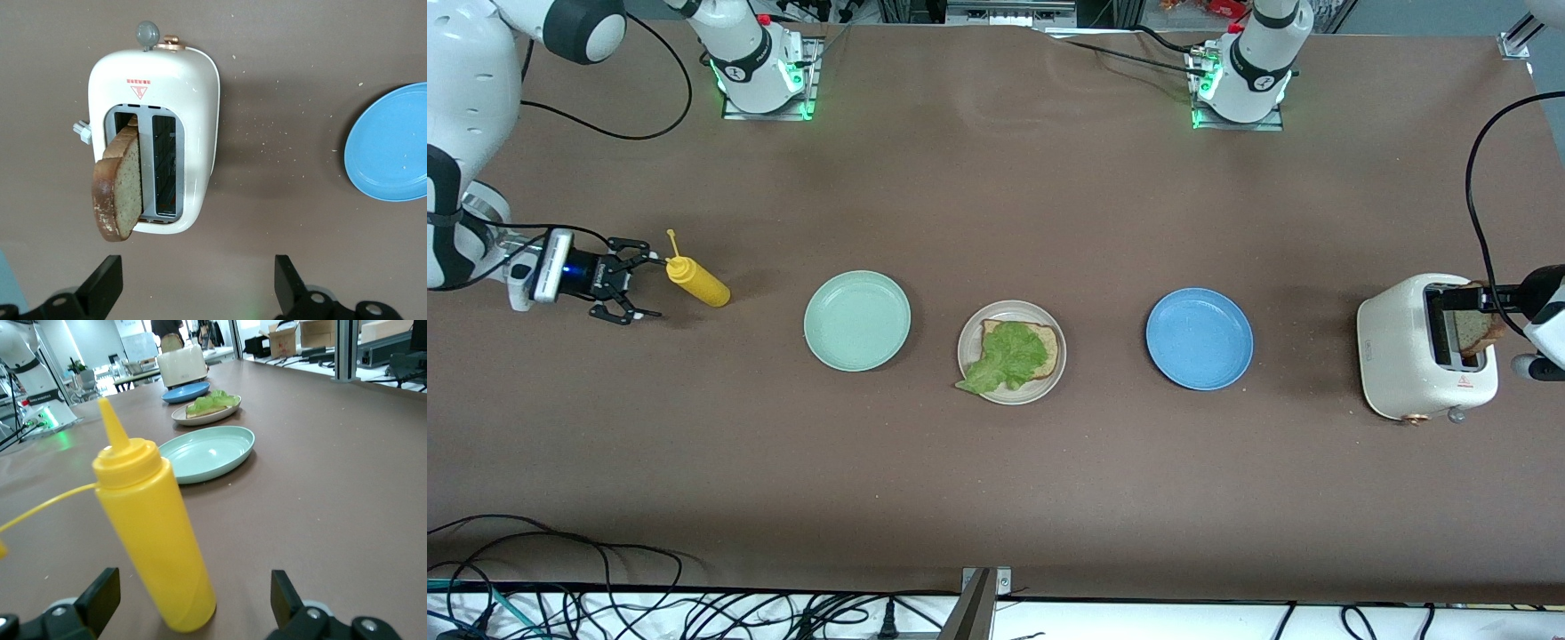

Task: Make sandwich on beige plate with both arms
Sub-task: 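Grasp the yellow squeeze bottle with the right gripper and lift it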

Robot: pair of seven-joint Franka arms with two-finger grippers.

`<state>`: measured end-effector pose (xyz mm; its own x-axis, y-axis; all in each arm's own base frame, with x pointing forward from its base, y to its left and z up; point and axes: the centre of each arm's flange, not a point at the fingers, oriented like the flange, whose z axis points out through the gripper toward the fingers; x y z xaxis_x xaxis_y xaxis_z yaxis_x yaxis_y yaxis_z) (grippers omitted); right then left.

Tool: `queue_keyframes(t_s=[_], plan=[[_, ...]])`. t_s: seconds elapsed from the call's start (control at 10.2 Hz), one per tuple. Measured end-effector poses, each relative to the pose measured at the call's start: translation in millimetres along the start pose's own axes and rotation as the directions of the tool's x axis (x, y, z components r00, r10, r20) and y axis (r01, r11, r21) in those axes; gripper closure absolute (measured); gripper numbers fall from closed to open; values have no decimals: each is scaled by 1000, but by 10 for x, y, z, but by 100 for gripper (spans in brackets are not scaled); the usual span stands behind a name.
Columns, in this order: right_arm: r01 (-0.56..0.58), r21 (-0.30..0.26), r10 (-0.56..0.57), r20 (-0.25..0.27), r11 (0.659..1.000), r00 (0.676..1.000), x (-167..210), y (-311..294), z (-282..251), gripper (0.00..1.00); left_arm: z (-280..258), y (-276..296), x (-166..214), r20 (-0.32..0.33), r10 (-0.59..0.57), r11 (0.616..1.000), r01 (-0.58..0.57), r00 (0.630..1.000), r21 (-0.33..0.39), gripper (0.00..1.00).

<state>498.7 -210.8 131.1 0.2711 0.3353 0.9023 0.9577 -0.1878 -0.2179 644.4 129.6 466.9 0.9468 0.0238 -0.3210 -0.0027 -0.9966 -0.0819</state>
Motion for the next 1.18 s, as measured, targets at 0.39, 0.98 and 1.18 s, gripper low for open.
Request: queue_keyframes(t_s=[0.39, 0.98, 1.18], plan=[[-4, -4, 4, -36, 1000, 999, -230, 16, 235, 0, 0, 0, 0, 0, 0, 1000, 0, 1000, 0, 0], [-27, 4, 27, -138, 1000, 990, -571, -189, 318, 0, 0, 1, 0, 0, 0, 1000, 0, 1000, 0, 0], [-32, 4, 32, -155, 999, 987, -697, -264, 347, 0, 0, 1, 0, 0, 0, 1000, 0, 1000, 0, 0]])
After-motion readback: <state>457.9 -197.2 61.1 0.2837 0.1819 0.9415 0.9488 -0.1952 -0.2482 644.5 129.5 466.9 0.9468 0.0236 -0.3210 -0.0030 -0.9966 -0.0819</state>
